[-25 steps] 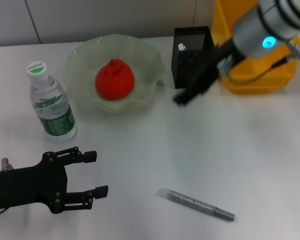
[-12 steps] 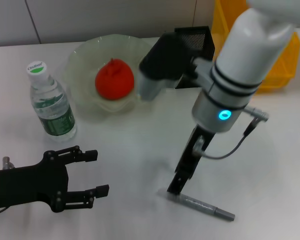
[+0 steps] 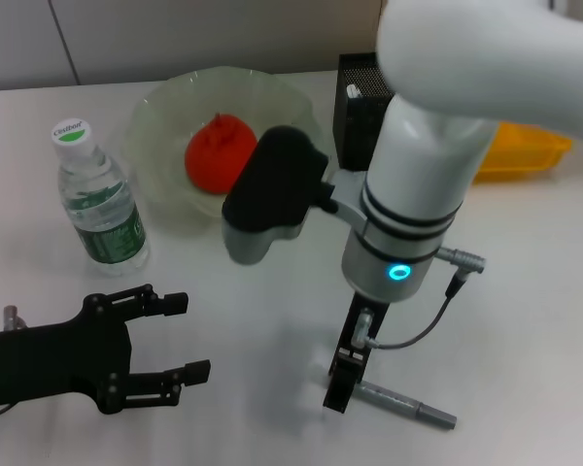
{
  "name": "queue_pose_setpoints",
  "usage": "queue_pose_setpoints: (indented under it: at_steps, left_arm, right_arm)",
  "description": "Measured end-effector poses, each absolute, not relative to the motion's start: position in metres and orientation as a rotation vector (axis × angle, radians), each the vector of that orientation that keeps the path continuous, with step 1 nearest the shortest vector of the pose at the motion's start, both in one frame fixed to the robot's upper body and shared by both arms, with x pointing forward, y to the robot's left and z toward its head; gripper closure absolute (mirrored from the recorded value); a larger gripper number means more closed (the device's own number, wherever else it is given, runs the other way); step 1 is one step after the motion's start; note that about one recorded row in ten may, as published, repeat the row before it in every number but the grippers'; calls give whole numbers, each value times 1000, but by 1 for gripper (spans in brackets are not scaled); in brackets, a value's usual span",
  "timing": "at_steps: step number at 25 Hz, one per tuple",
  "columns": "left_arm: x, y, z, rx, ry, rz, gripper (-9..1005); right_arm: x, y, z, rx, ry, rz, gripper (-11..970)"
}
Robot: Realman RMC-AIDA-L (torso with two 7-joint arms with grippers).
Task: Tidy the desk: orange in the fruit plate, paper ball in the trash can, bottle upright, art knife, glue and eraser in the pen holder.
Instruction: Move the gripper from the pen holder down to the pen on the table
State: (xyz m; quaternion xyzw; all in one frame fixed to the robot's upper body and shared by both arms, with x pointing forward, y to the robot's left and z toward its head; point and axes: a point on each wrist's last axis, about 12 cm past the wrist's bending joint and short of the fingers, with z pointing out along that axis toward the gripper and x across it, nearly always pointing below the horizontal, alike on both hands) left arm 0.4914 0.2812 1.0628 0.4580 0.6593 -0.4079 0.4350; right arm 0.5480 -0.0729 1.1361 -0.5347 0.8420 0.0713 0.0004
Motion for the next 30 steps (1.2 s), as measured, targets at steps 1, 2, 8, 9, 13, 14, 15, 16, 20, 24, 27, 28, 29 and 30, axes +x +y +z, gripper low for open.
queue_pose_setpoints:
  at_steps: [1, 2, 8, 9, 13, 14, 15, 16, 20, 24, 27, 28, 29, 30]
  left_arm:
    - [491, 281, 1063, 1139, 1642, -1016, 161]
    - [491, 282, 1063, 1138, 1643, -1015, 162]
    - [491, 283, 1062, 1137, 1645, -1013, 161]
    - [491, 283, 1062, 1137, 1646, -1012, 161]
    - [491, 283, 1062, 1138, 1648, -1010, 161]
    - [491, 282, 1062, 1139, 1649, -1009, 162]
    - [491, 282, 1062, 1139, 1649, -1009, 162]
    - [491, 282, 1062, 1140, 1649, -1009, 162]
    - [492, 282, 1062, 1141, 1651, -1007, 162]
    - [491, 282, 1061, 1140, 1654, -1005, 162]
    - [491, 282, 1061, 1139, 1656, -1003, 161]
    - [491, 282, 1061, 1139, 1656, -1003, 161]
    - [491, 282, 1061, 1139, 1657, -1002, 161]
    - [491, 282, 1061, 1139, 1657, -1002, 161]
  right_arm:
    - [545, -70, 1134, -1695, 2641, 201, 135]
    - [544, -68, 1132, -1701, 2640, 190, 139]
    - [541, -62, 1126, -1720, 2633, 166, 164]
    - [541, -61, 1125, -1721, 2632, 174, 168]
    - [541, -59, 1125, -1716, 2639, 196, 222]
    - [541, -59, 1124, -1712, 2643, 200, 245]
    - [541, -59, 1124, -1712, 2643, 200, 268]
    - [541, -59, 1124, -1709, 2646, 198, 291]
    - [541, -58, 1124, -1706, 2648, 192, 383]
    - [541, -57, 1124, -1705, 2649, 192, 497]
    - [541, -57, 1122, -1707, 2650, 194, 588]
    - [540, -57, 1121, -1709, 2652, 195, 610]
    - [540, -56, 1119, -1714, 2660, 199, 633]
    - [540, -56, 1119, -1714, 2660, 199, 649]
